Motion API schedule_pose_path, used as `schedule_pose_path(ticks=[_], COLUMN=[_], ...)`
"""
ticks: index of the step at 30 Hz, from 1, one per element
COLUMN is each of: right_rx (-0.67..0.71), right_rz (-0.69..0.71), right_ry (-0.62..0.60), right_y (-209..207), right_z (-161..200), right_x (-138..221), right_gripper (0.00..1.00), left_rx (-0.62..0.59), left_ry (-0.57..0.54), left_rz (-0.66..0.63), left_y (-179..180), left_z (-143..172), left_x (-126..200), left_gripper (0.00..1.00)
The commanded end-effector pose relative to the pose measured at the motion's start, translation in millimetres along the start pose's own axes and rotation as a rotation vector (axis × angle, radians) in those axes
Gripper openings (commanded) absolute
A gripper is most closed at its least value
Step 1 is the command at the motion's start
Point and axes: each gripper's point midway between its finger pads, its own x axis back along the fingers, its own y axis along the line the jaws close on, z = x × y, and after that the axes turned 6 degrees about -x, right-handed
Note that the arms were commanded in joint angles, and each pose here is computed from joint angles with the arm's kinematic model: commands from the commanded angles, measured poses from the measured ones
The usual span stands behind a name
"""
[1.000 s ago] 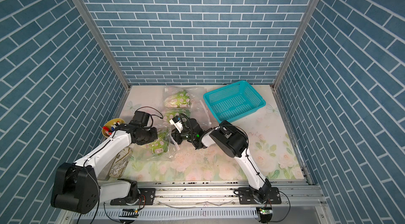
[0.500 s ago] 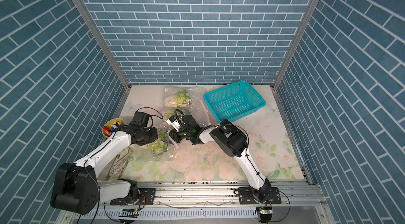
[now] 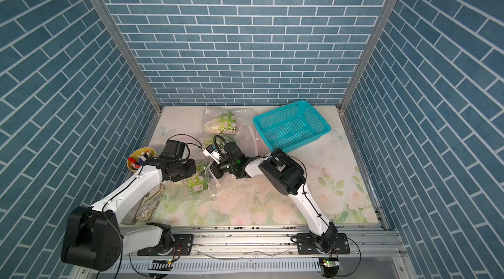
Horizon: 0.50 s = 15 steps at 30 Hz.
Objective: Open the zip-top bag and take out the chinese cabbages
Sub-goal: Pick up the Chinese cabbage from the zipper food storage bag.
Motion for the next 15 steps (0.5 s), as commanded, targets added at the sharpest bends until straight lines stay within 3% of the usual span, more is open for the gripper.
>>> schedule_pose_path(ticks=[1,3,5,6,10,15], right_rx=[0.094,0.096,0.085,0.076,0.134,0.105], right_rz=[-0.047,-0.03,0.0,0.014,0.088,0.142], right_ry=[-0.023,-0.036,-0.046,-0.039,-0.038,-0.021], right_y=[28,33,35,33,46,48], right_z=[-11,-13,-15,-12,-13,-14], right_x=[1,8,18,20,37,54], right_gripper=[0.0,0.0,0.0,0.0,0.0,0.0], left_rx=[-0.013,-0.009,-0.015,-0.017,-0.011,-0.003], left_ry=[-0.01,-0.04,-0.078,-0.093,-0.105,-0.027], left_rz=[0.002,-0.035,-0.058,-0.066,-0.071,-0.036], left_y=[1,7,11,12,15,10], left_z=[3,-1,-5,-6,-2,16], left_x=[9,20,34,40,60,66], left_gripper=[0.09,0.58,0.94,1.0,1.0,1.0])
